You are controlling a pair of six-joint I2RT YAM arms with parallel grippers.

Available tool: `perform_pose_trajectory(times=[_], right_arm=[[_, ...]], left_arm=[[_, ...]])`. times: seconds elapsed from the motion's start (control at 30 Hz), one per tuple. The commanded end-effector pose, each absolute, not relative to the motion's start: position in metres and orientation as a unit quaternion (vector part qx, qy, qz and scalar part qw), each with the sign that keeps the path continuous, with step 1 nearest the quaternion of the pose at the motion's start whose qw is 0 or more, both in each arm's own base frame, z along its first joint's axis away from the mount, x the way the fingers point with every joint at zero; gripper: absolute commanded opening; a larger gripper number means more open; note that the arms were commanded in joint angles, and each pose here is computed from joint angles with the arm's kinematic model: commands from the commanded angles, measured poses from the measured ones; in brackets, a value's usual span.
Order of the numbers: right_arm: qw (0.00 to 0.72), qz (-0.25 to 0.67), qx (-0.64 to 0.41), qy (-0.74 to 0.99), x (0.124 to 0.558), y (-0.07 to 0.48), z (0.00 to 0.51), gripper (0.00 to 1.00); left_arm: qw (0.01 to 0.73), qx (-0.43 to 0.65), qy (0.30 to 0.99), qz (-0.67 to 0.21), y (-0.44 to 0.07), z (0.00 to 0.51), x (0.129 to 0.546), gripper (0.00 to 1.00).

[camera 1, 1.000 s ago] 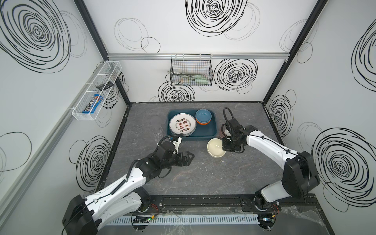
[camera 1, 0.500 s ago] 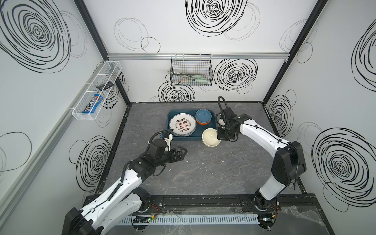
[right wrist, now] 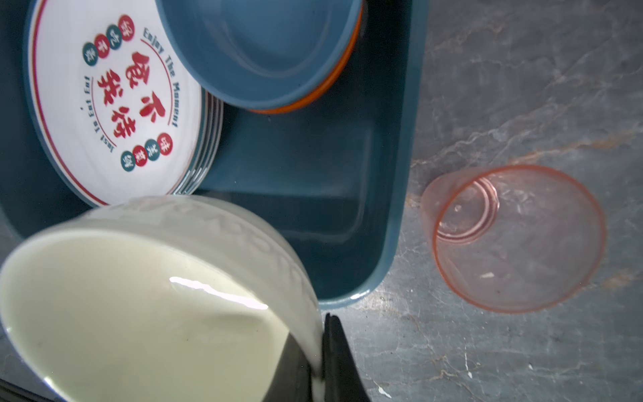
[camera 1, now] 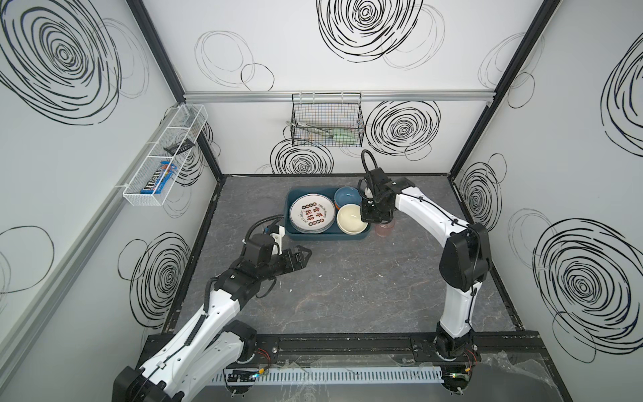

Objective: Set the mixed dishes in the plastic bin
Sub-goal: 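Lift the cream bowl and carry it over the teal bin, then lower the cream bowl onto the blue bowl inside the teal bin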

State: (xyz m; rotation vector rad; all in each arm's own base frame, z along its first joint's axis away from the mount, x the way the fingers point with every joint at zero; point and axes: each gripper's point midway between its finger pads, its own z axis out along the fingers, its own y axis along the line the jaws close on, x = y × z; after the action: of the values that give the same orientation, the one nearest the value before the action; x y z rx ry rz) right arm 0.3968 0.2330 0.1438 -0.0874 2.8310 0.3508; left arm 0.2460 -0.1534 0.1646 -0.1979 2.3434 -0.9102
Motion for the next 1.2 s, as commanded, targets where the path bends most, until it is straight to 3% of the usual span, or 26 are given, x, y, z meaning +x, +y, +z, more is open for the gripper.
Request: perform_pose_trajectory(times=[0.0, 0.5, 1.17], right_arm=[[0.157, 0.126, -0.027, 0.979, 0.412, 0.234, 0.161, 0.01], [0.181, 0.149, 0.005, 0.972, 0.484, 0.236, 0.174, 0.02], [0.207, 0.193, 0.026, 0.959, 0.528, 0.242, 0.159, 0.02]], left_arm=[[0.318, -0.068, 0.878, -0.352, -0.152, 0.176, 0.25, 0.94], [0.32, -0.083, 0.874, -0.356, -0.146, 0.179, 0.252, 0.94], [0.312, -0.103, 0.873, -0.361, -0.143, 0.171, 0.246, 0.94]])
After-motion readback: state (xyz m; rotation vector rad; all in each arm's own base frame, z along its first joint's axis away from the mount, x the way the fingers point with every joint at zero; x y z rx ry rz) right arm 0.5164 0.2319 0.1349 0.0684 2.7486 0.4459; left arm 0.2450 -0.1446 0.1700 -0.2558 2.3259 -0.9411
